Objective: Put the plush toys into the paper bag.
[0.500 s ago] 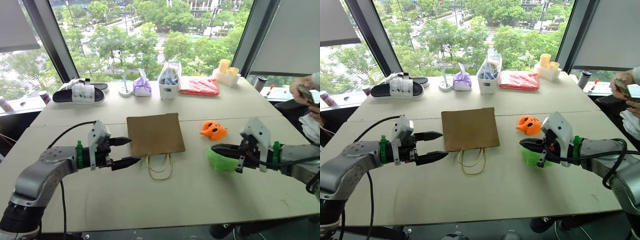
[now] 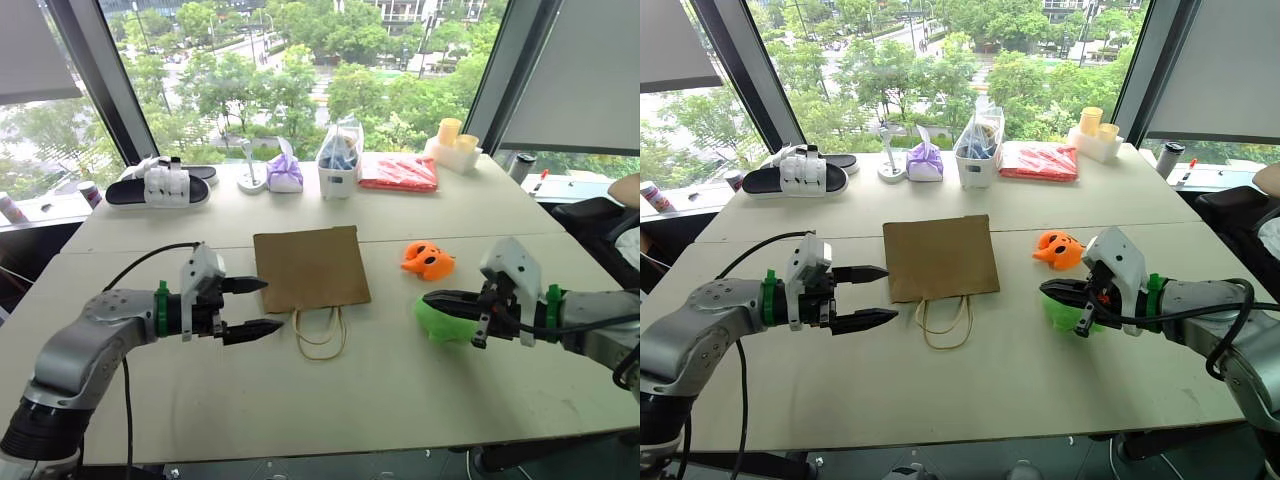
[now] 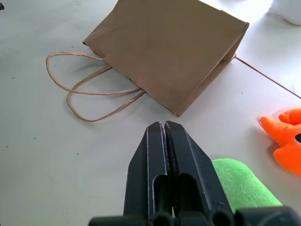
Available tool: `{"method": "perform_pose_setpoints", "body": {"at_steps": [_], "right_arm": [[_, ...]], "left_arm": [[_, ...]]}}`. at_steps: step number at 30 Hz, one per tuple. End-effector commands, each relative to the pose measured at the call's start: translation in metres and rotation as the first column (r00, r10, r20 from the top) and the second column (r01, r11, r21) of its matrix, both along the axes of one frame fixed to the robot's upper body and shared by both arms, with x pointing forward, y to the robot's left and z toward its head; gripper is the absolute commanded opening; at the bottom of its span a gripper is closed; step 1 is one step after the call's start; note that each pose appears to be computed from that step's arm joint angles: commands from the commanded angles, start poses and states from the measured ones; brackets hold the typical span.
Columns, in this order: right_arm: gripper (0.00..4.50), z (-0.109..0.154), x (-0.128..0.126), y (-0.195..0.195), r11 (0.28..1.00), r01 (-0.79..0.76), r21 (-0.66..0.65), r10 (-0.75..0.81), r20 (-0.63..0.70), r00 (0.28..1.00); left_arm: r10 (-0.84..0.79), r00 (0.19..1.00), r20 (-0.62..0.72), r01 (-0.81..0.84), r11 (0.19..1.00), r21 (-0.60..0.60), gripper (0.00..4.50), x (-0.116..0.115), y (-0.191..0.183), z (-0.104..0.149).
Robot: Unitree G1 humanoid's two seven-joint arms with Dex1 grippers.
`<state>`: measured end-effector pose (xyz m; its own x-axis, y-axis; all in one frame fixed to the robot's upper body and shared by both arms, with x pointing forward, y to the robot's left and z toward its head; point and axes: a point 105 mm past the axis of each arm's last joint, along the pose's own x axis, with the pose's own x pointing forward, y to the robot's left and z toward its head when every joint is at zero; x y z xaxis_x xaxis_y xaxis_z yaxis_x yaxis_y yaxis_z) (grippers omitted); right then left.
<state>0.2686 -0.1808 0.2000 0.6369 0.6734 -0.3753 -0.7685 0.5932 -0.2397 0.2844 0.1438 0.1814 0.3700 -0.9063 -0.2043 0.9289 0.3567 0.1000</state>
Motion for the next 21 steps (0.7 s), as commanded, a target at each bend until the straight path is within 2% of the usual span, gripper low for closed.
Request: {"method": "perform_pose_setpoints", "body": {"at_steps": [1, 5, 10, 15, 21], "right_arm": [[0.0, 0.011, -0.002, 0.001, 1.0, -0.002, -0.006, 0.002, 0.05, 0.999], [0.0, 0.009, -0.003, 0.002, 1.0, -0.002, -0.008, 0.003, 0.051, 0.999], [0.0, 0.007, -0.003, 0.004, 1.0, -0.002, -0.013, 0.003, 0.057, 0.998], [0.0, 0.005, -0.003, 0.007, 1.0, -0.003, -0.02, 0.004, 0.064, 0.998], [0.0, 0.003, -0.004, 0.008, 1.0, 0.007, -0.016, -0.006, 0.071, 0.997]], "left_arm": [[-0.03, 0.994, 0.102, 0.026, 0.999, 0.036, 4.47, 0.003, 0.001, 0.009], [-0.062, 0.981, 0.184, 0.054, 0.997, 0.05, 4.47, 0.011, 0.001, 0.013], [-0.213, 0.943, 0.257, 0.17, 0.969, 0.181, 4.47, 0.012, -0.004, 0.001], [-0.359, 0.898, 0.255, 0.288, 0.917, 0.276, 4.47, 0.015, -0.012, -0.017], [-0.411, 0.867, 0.281, 0.313, 0.889, 0.335, 4.47, 0.031, -0.022, -0.035]]}}
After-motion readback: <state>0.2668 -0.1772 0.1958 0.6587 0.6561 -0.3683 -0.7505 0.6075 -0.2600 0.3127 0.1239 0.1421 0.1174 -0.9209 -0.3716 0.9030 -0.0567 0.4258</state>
